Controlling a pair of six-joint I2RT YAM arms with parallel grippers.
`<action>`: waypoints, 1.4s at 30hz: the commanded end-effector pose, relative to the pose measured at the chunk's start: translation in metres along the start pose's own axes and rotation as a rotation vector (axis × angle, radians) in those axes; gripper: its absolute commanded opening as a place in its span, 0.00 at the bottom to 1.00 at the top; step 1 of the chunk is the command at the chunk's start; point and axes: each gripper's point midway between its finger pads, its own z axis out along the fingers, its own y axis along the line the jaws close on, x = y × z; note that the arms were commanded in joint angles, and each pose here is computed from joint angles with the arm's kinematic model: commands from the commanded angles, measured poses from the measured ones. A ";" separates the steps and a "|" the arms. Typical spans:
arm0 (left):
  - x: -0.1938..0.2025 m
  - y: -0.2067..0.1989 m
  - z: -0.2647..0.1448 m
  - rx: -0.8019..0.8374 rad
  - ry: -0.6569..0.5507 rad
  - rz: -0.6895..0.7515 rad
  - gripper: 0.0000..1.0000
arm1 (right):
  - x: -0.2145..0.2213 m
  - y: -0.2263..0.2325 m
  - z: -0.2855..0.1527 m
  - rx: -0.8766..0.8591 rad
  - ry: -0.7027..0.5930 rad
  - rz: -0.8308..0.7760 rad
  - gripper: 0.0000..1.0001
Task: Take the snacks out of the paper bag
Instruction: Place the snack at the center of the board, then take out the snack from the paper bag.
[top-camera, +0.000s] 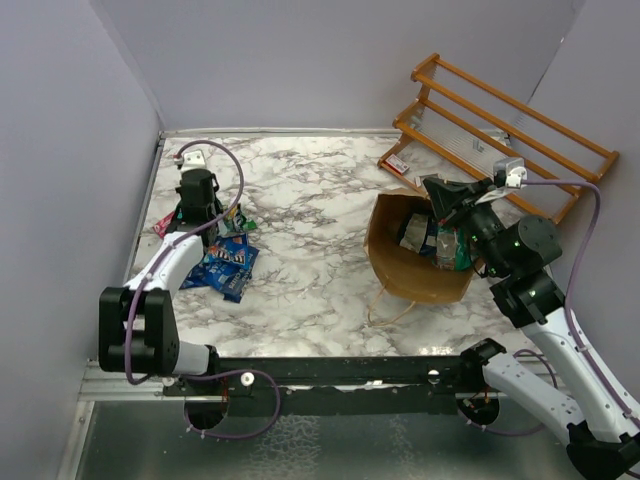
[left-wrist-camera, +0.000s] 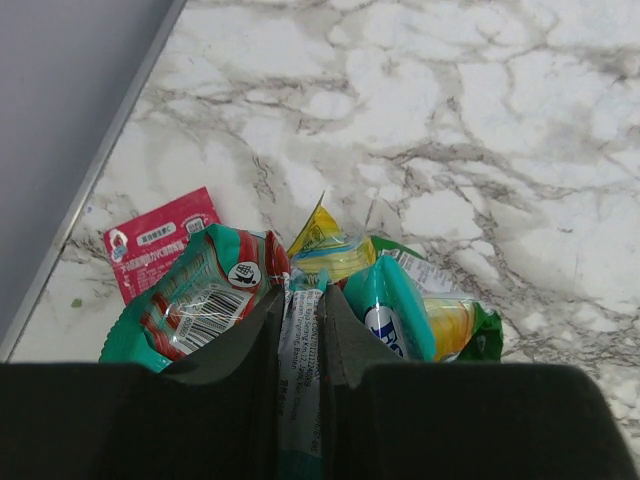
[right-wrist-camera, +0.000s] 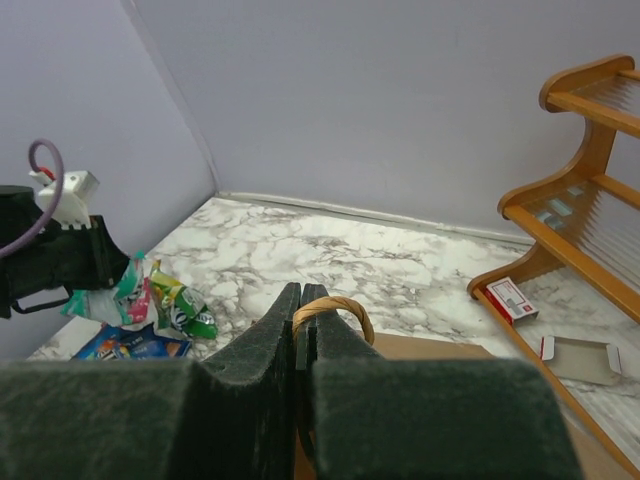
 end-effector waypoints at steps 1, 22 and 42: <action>0.022 -0.009 0.022 0.025 0.075 -0.006 0.00 | -0.006 0.001 -0.001 -0.003 -0.013 -0.002 0.02; -0.015 -0.018 0.000 0.117 -0.008 -0.088 0.69 | -0.016 0.000 -0.011 0.011 -0.033 -0.010 0.02; -0.067 -0.164 -0.188 1.060 -0.233 -0.099 0.71 | -0.019 0.005 -0.013 -0.011 -0.032 -0.001 0.02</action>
